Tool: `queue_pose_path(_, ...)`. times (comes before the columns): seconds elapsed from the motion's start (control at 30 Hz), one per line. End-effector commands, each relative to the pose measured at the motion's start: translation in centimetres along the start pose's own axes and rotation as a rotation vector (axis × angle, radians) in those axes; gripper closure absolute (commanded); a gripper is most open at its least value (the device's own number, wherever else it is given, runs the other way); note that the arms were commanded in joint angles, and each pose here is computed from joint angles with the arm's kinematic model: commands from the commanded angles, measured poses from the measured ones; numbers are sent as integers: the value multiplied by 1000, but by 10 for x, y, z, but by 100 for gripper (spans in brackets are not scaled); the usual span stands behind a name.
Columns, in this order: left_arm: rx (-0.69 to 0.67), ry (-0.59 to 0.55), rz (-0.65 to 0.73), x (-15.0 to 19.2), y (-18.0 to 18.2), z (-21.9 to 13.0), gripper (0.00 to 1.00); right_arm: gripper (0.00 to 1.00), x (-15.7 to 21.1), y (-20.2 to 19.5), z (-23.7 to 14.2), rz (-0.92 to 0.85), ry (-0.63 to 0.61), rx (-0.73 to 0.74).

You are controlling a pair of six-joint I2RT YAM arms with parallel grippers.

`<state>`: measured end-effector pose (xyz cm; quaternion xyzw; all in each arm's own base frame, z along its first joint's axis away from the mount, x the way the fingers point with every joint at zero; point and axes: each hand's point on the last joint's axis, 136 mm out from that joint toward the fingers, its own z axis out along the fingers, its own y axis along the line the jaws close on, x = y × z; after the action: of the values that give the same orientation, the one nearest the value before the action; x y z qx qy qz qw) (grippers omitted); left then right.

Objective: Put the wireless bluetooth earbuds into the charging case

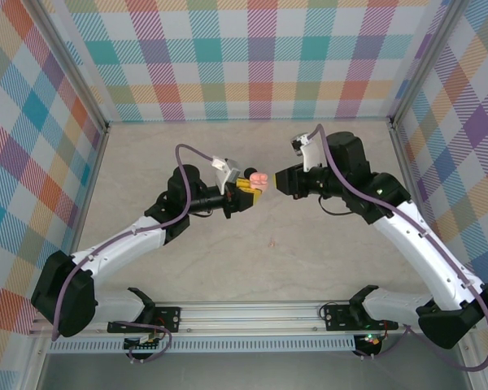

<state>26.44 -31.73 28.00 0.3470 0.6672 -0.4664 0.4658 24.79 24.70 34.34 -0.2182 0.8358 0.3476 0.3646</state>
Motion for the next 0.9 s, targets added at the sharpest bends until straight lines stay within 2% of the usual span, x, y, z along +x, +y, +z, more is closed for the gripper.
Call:
queue_pose_path(0.0, 55, -36, 48, -17, -13, 3, 74, 76, -15, 18, -1, -25, -37, -84)
queue_pose_path(0.87, 100, -123, 37, -39, -24, 6, 75, 76, -23, 13, 26, 28, -79, -96)
